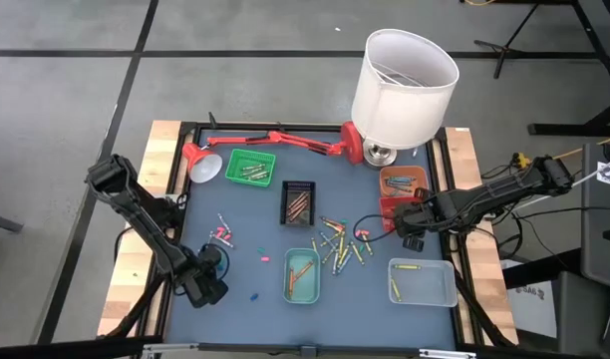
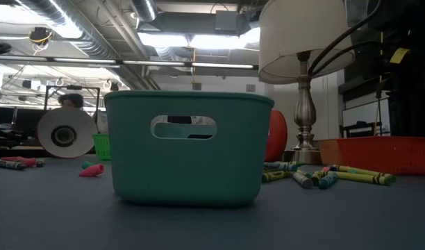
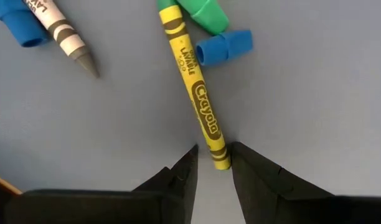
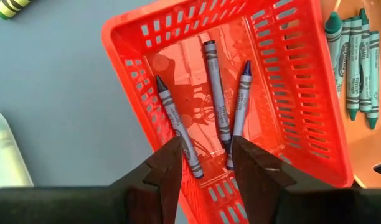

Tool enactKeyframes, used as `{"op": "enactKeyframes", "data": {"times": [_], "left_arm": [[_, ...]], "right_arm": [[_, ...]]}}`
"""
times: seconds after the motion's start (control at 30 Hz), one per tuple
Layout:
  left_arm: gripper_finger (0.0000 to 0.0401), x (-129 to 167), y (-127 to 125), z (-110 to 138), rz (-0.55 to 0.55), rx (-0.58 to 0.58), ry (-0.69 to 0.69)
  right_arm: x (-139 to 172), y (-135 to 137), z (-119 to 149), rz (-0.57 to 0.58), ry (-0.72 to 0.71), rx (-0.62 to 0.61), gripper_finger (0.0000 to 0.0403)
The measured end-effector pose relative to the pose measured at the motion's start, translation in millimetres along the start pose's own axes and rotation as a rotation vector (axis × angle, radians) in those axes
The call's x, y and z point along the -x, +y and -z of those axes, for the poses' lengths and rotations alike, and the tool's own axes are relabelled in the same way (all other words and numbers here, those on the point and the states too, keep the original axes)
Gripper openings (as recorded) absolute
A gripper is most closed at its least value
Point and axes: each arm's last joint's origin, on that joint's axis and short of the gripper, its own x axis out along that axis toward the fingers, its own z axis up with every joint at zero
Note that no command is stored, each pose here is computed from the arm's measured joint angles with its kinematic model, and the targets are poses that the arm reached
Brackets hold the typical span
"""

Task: Sort crayons
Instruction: Put the green crayon into the transparent bin

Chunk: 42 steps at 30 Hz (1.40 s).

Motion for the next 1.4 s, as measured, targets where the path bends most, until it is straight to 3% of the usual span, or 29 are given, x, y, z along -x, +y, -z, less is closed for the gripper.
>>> {"op": "enactKeyframes", "data": {"times": [0.37, 0.5, 0.7, 0.93, 1.23, 1.4], "left_arm": [[0.004, -1.7, 2.0, -1.8, -0.021, 0.009, 0.02], [0.0021, -1.6, 1.7, -2.4, -0.021, 0.012, 0.021], [0.0012, 7.4, -7.1, -0.2, -0.016, 0.011, 0.02], [0.0011, 20.6, -21.8, 2.5, 0.051, 0.01, 0.003], [0.0011, 37.3, -38.1, -3.7, 0.204, 0.03, -0.319], [0.0011, 43.8, -44.4, -13.4, 0.283, -0.023, -0.624]], "right_arm": [[0.0, 0.3, -0.5, -0.004, -0.005, -0.002, 0.0138], [0.2, 4.1, -5.4, -0.057, -0.045, -0.013, 0.0138], [4.5, 16.2, -24.1, -0.217, -0.222, -0.013, 0.0138], [20.7, 29.6, -52.5, -0.371, -0.557, 0.033, 0.0138], [52.1, 38.5, -81.1, -0.511, -0.983, -0.001, 0.0138], [55.7, 44.0, -96.4, -0.467, -1.148, -0.04, 0.0138]]}}
